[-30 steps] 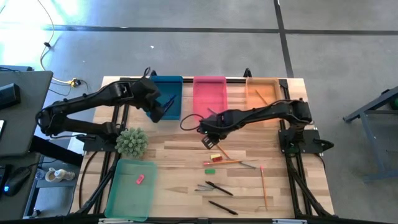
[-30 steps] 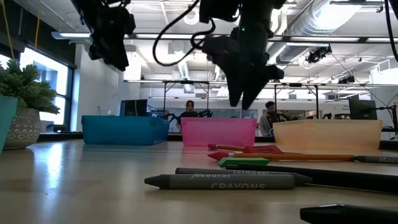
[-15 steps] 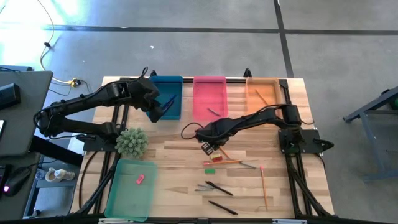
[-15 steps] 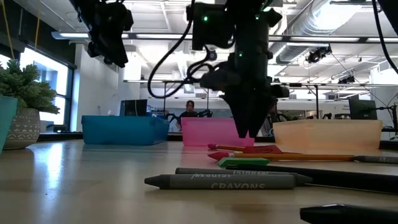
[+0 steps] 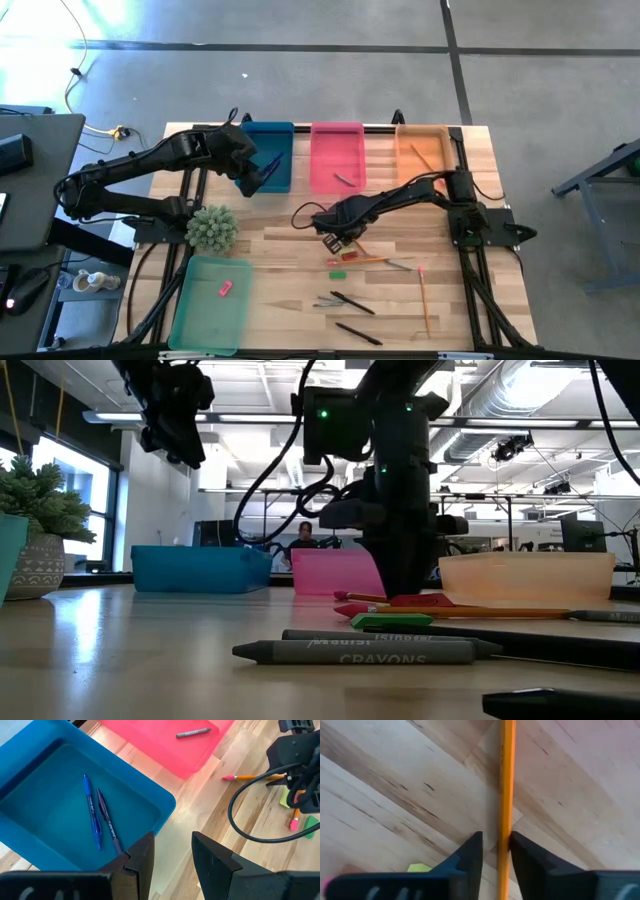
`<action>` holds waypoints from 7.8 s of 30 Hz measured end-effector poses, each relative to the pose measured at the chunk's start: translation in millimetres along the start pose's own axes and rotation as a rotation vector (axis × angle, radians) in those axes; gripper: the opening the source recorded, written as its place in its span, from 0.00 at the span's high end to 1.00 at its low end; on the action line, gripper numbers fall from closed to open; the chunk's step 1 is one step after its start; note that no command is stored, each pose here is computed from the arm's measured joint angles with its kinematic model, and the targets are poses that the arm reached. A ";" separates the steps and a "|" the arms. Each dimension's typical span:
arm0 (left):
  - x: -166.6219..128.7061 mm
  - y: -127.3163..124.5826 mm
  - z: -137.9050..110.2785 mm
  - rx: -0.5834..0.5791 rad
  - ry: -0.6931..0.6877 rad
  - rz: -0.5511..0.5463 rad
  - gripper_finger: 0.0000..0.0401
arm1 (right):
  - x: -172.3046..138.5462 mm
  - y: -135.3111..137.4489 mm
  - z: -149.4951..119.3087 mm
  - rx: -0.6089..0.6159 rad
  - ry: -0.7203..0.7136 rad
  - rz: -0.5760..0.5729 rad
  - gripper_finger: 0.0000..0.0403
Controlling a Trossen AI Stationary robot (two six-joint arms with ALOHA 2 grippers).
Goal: Sort crayons/erasers/pens/pencils in bins
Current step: Put the orange pencil into the orange bin, then put the gray crayon into the pink bin
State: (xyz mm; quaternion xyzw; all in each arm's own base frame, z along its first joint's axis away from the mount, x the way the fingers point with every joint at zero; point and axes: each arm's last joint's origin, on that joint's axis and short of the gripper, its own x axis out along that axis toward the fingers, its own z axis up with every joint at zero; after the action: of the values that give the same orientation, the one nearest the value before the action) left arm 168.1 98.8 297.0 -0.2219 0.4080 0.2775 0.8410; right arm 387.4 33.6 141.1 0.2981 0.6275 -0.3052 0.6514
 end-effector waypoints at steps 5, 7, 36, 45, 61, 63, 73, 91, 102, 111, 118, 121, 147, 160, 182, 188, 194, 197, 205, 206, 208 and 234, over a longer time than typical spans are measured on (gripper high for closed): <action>0.0 0.0 0.0 0.000 0.000 0.000 0.71 | 0.1 -0.1 0.0 -0.001 -0.001 -0.002 0.94; 0.1 0.0 0.0 0.000 0.000 0.000 0.71 | 0.1 -0.2 0.0 -0.006 -0.002 -0.004 0.98; 0.2 0.3 0.6 0.025 -0.005 0.001 0.71 | -106.6 -44.7 -16.2 -0.050 -0.379 -0.167 0.99; 0.2 0.4 0.9 0.082 -0.008 0.004 0.71 | -149.3 -92.5 -12.1 -0.025 -0.512 -0.332 0.99; -0.6 -3.2 16.0 0.152 -0.164 -0.020 0.71 | -131.7 -192.6 -10.3 0.137 -0.564 -0.323 0.99; -0.5 -4.2 20.2 0.158 -0.204 -0.026 0.71 | -128.3 -203.4 -10.6 0.159 -0.594 -0.311 0.99; 6.0 -8.7 41.3 0.158 -0.369 -0.047 0.71 | -94.5 -246.7 -5.6 0.189 -0.578 -0.354 1.00; 44.4 -11.4 56.1 0.147 -0.352 -0.042 0.71 | -46.6 -301.7 -13.1 0.196 -0.361 -0.321 1.00; 58.9 -10.6 57.0 0.127 -0.314 -0.019 0.71 | -36.0 -310.5 -15.9 0.161 -0.276 -0.293 0.99; 58.5 -10.2 57.5 0.123 -0.324 0.008 0.71 | -22.5 -309.7 -11.1 0.117 -0.206 -0.299 0.97; 58.3 -10.6 58.1 0.139 -0.330 0.004 0.67 | -22.3 -309.6 -11.0 0.143 -0.208 -0.291 0.80; 58.3 -11.0 57.9 0.140 -0.329 0.001 0.61 | -22.3 -309.3 -11.4 0.167 -0.206 -0.279 0.72; 51.3 -86.3 18.8 0.278 -0.182 -0.199 0.46 | -83.9 -243.0 -43.7 0.181 -0.393 0.002 0.63; 24.7 -141.6 -8.6 0.368 -0.120 -0.351 0.46 | -86.5 -187.0 -83.7 0.150 -0.369 0.150 0.63; 22.2 -212.0 -18.3 0.443 0.045 -0.308 0.46 | -134.5 -158.0 -93.1 0.103 -0.584 0.190 0.63; 42.5 -239.3 -18.5 0.424 0.088 -0.285 0.46 | -137.2 -161.5 -94.7 0.082 -0.545 0.165 0.63; 69.3 -256.2 -35.8 0.406 0.164 -0.236 0.46 | -133.7 -165.1 -97.3 0.070 -0.511 0.114 0.63; 82.1 -264.3 -43.8 0.381 0.176 -0.223 0.46 | -131.6 -167.8 -98.9 0.063 -0.493 0.086 0.63; 102.7 -282.5 -64.9 0.380 0.188 -0.224 0.46 | -131.1 -172.0 -93.4 0.077 -0.500 0.064 0.63; 103.7 -283.7 -67.6 0.381 0.191 -0.220 0.46 | -131.1 -172.7 -92.6 0.075 -0.500 0.061 0.63; 107.4 -288.5 -71.2 0.365 0.185 -0.228 0.46 | -131.1 -174.0 -90.7 0.071 -0.501 0.055 0.63; 134.8 -320.3 -121.3 0.351 0.185 -0.270 0.46 | -131.2 -181.1 -81.3 0.072 -0.510 0.033 0.63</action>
State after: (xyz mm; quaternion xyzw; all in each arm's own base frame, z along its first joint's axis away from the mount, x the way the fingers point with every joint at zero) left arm 376.4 -174.8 165.9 -0.1491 0.4918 0.0659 0.8553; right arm 192.5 -15.8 268.4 0.2447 0.4267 -0.3817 0.7825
